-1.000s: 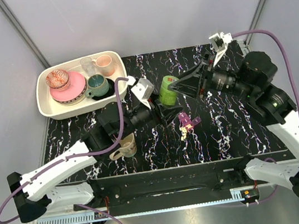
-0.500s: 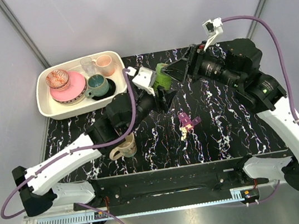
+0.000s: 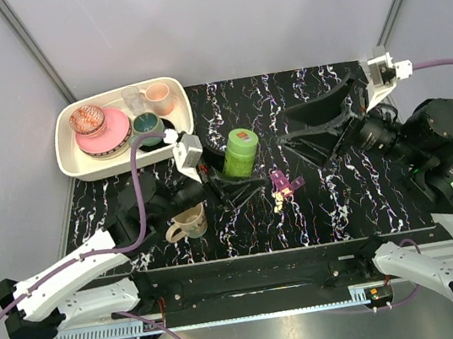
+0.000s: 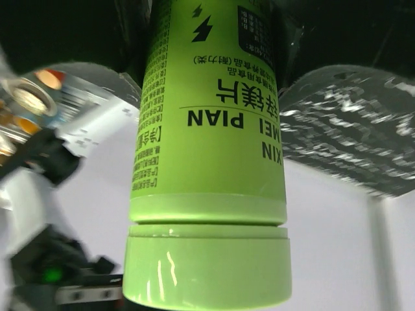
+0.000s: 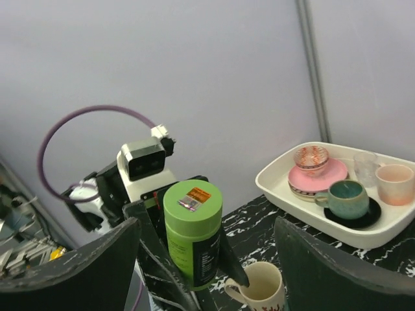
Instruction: Sort the pills into containers
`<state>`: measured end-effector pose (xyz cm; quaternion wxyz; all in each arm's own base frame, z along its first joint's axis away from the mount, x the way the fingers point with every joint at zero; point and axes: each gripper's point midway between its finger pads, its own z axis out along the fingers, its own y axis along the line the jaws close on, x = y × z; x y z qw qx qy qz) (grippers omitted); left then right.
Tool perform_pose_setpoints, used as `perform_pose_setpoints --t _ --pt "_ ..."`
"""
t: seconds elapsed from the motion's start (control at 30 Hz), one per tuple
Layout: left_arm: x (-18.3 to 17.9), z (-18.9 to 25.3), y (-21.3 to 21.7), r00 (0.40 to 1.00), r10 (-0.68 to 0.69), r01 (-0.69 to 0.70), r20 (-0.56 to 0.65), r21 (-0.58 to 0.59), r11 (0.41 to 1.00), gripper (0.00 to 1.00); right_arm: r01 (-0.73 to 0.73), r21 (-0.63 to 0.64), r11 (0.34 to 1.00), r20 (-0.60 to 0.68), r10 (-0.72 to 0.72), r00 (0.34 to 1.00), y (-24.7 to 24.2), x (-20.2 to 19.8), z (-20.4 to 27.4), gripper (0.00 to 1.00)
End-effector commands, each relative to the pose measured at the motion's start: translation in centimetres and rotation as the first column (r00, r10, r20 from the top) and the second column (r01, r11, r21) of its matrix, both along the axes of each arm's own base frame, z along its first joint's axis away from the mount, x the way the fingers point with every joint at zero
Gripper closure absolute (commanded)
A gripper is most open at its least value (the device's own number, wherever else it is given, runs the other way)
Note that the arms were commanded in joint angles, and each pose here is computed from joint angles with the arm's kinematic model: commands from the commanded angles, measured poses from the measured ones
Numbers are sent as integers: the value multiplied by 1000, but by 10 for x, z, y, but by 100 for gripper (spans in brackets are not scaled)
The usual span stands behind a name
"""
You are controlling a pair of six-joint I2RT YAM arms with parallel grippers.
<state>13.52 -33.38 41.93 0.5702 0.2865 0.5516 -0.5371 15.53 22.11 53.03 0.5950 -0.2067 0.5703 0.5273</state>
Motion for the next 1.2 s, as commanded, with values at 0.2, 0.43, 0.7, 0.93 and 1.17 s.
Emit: perform_pose_setpoints --t 0.2,0.43,0.7,0.93,1.17 --pt "-62 32 -10 933 -343 353 114 -94 931 100 -193 -69 979 86 198 976 15 -28 -18 13" --pt "-57 29 -20 932 -348 356 102 -75 931 100 -238 -82 968 82 244 966 20 -32 -23 15" --pt "-49 31 -26 939 -329 337 102 -69 939 100 -265 -96 959 81 273 959 20 -37 -28 17" --pt "-48 36 -27 938 -329 338 110 -77 938 100 -258 -114 959 65 266 962 22 -33 -35 24" --pt "-47 32 -29 939 -328 336 101 -69 939 100 -240 -114 964 54 248 967 22 -29 -35 59"
